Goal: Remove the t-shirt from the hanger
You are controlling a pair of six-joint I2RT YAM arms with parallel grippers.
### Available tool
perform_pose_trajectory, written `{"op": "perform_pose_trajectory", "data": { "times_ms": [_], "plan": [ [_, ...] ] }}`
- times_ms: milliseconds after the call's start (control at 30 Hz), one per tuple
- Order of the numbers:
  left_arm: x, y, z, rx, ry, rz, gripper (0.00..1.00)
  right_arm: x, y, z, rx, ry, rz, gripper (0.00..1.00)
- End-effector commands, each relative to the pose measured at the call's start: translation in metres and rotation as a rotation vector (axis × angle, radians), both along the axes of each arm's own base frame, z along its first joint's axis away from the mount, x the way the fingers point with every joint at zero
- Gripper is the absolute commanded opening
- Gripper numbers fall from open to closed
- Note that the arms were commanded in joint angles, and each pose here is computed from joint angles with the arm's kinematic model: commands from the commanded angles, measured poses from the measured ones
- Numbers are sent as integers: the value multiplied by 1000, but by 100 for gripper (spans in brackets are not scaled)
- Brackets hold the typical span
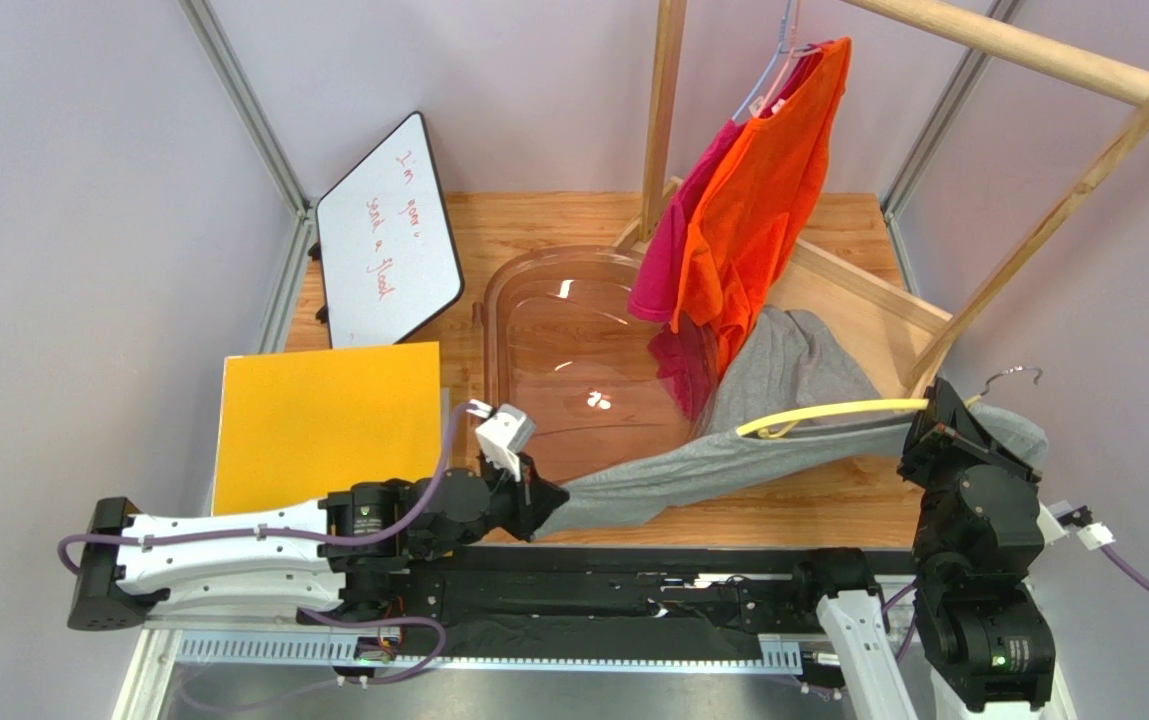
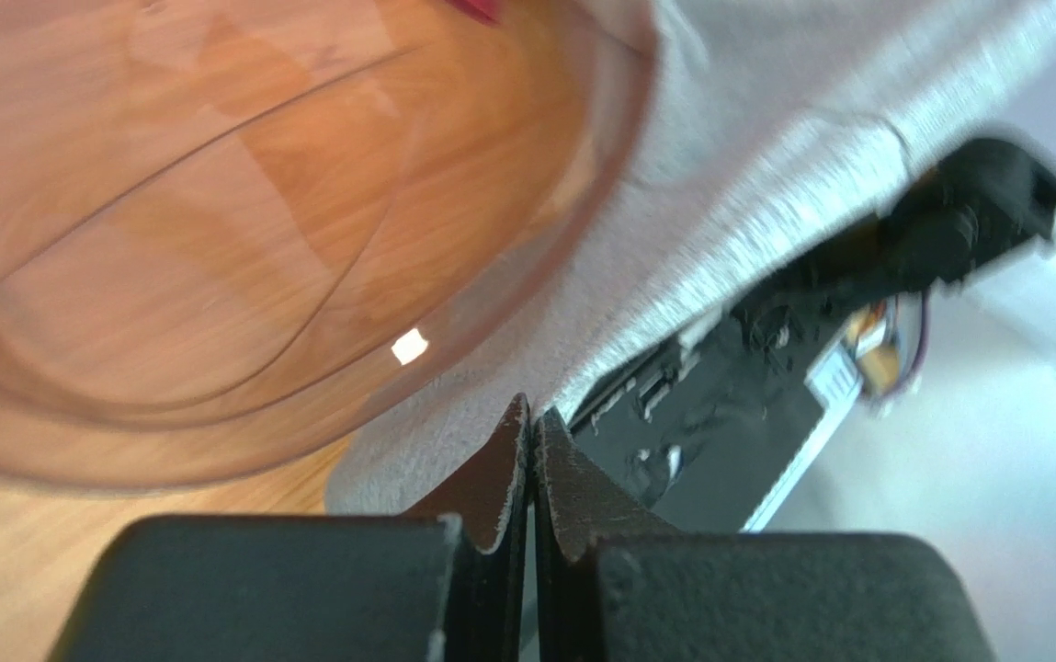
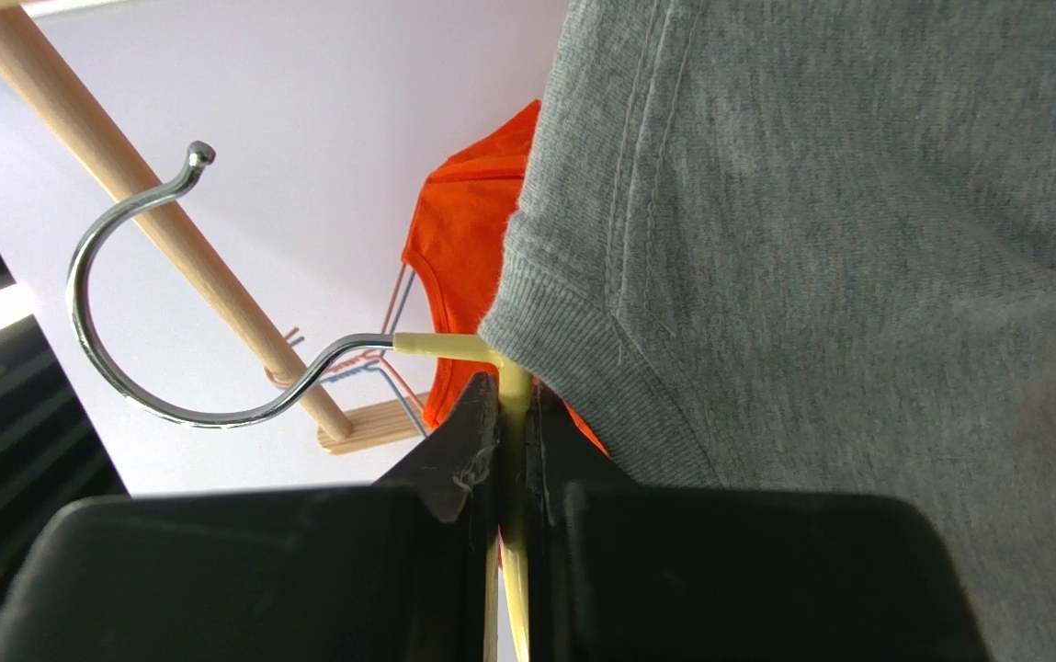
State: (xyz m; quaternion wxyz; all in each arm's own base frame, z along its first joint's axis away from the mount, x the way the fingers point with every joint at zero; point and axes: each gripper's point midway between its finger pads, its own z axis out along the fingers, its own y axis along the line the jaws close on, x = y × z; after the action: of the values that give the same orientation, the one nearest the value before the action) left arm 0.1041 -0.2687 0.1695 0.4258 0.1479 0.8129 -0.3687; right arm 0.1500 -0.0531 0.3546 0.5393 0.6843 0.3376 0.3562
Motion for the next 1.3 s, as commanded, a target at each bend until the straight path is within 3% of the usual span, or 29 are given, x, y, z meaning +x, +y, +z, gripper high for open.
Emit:
{"op": "perform_pose_trajectory", "data": {
  "times_ms": [0, 33, 133, 300, 567, 700, 767, 800, 833, 1033, 1267],
  "plan": [
    [-14, -43, 71, -47, -189, -247, 7, 9, 6, 47, -81, -98, 36, 0],
    [-14, -54, 72, -17, -203, -275, 29, 12, 9, 48, -88, -100, 56, 0],
    [-13, -79, 103, -10, -302, -349, 62, 18, 20, 47, -95, -87, 117, 0],
    [-14, -120, 137, -14, -410, -445, 73, 17, 23, 52, -99, -100, 137, 0],
    [-5, -163, 116, 24, -391, -481, 75, 5, 22, 72, -98, -152, 131, 0],
    [-1, -173, 113, -46, -359, -488, 73, 3, 23, 73, -81, -165, 137, 0],
    [0, -178, 116, -96, -336, -480, 63, 2, 24, 72, -65, -173, 142, 0],
    [1, -178, 111, -103, -319, -487, 57, 2, 24, 71, -61, -175, 143, 0],
    [2, -180, 109, -111, -312, -483, 43, 2, 25, 71, -61, -175, 146, 0],
    [14, -176, 69, -101, -206, -428, 0, 0, 30, 75, -44, -189, 175, 0],
    [24, -154, 8, -91, -69, -284, 0, 1, 34, 77, -3, -202, 194, 0]
  ]
}}
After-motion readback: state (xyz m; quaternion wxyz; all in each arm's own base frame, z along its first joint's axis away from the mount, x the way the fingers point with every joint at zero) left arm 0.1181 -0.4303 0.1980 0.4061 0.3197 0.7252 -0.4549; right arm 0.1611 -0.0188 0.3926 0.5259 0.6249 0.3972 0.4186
